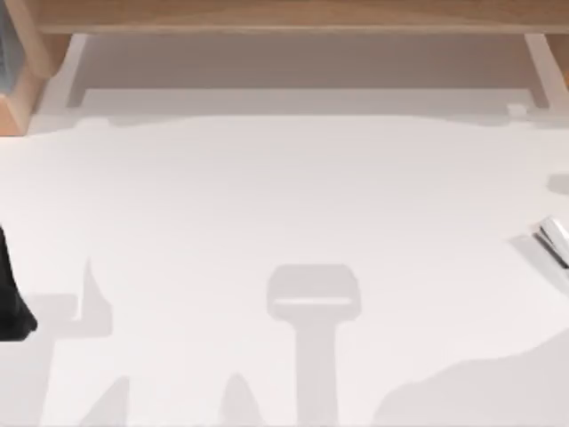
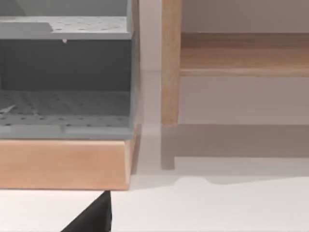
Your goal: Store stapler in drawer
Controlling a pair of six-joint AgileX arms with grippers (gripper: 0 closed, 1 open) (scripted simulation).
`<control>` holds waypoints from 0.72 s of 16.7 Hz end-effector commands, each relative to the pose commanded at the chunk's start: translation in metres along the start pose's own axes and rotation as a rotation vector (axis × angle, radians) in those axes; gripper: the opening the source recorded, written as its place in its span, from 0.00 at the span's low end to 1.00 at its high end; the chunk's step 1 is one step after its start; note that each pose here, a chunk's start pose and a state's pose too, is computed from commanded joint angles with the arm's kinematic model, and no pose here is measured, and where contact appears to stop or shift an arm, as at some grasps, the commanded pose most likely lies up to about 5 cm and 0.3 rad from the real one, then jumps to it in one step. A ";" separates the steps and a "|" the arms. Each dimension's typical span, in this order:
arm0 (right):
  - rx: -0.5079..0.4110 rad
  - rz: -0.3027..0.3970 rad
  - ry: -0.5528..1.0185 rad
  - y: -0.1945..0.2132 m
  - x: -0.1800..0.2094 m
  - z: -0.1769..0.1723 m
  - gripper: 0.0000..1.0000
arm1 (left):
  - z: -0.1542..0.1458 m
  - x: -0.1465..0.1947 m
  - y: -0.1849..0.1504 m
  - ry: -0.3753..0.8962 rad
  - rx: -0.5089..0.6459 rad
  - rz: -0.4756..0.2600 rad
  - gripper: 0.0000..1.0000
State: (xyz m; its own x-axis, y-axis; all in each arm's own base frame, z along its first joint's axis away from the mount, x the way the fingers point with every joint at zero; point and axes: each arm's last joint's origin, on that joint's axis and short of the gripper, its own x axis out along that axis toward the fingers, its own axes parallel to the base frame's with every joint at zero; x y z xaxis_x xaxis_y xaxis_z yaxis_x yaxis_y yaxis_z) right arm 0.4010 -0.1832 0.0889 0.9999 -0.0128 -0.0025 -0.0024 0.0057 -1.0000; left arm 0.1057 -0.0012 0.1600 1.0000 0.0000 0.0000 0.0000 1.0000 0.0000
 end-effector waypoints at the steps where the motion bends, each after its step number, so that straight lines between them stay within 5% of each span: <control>1: 0.010 0.023 -0.001 0.006 -0.011 0.002 0.00 | 0.000 0.000 0.000 0.000 0.000 0.000 1.00; 12: -0.003 0.001 0.000 0.001 -0.044 0.002 0.00 | 0.000 0.000 0.000 0.000 0.000 0.000 1.00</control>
State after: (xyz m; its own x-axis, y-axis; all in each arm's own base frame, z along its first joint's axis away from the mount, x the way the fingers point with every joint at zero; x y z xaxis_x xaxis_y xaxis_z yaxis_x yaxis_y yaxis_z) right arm 0.3573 -0.1808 0.0875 0.9999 -0.0128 -0.0037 -0.0037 0.0028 -1.0000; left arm 0.1057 -0.0012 0.1600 1.0000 0.0000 0.0000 0.0000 1.0000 0.0000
